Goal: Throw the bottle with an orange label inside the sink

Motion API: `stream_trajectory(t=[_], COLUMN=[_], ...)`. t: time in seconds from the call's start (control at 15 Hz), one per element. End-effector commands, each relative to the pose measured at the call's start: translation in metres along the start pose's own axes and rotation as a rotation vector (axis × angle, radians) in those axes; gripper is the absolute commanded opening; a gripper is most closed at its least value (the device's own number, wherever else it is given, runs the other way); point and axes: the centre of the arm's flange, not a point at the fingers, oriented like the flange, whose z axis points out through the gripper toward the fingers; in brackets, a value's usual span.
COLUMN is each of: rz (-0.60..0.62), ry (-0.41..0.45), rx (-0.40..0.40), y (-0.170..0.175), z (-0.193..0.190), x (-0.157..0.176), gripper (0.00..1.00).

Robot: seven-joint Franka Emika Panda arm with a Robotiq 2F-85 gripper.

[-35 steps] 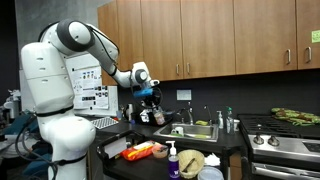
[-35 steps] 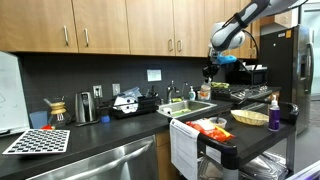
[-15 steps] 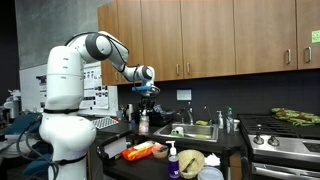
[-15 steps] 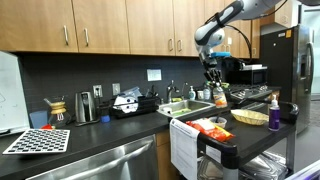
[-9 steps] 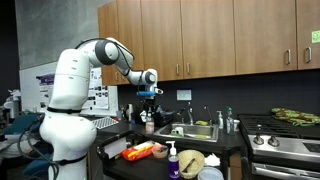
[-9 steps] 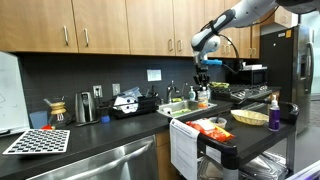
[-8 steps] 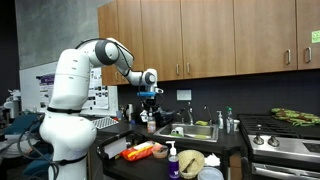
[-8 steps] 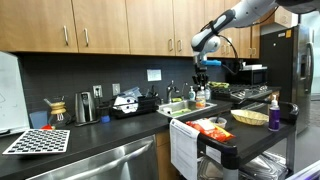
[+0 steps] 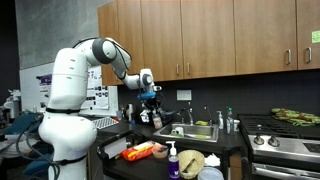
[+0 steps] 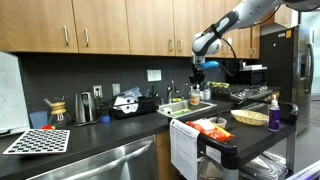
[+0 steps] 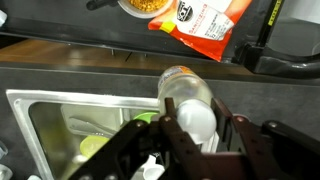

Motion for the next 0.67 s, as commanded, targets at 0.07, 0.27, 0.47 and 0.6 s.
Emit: stream_trajectory(t=[0.07, 0.27, 0.47, 0.6], rz=[0.029, 0.035, 0.053, 0.063], ry=[-0.175, -0.375, -0.548, -0.627], rx=[0.005, 0.025, 0.071, 0.097], y=[0.001, 0.003, 0.005, 0.006], z=[-0.013, -0.022, -0.031, -0.036], x=[-0.025, -0.039, -0.047, -0.051], gripper=[0.14, 0.14, 0.14, 0.14])
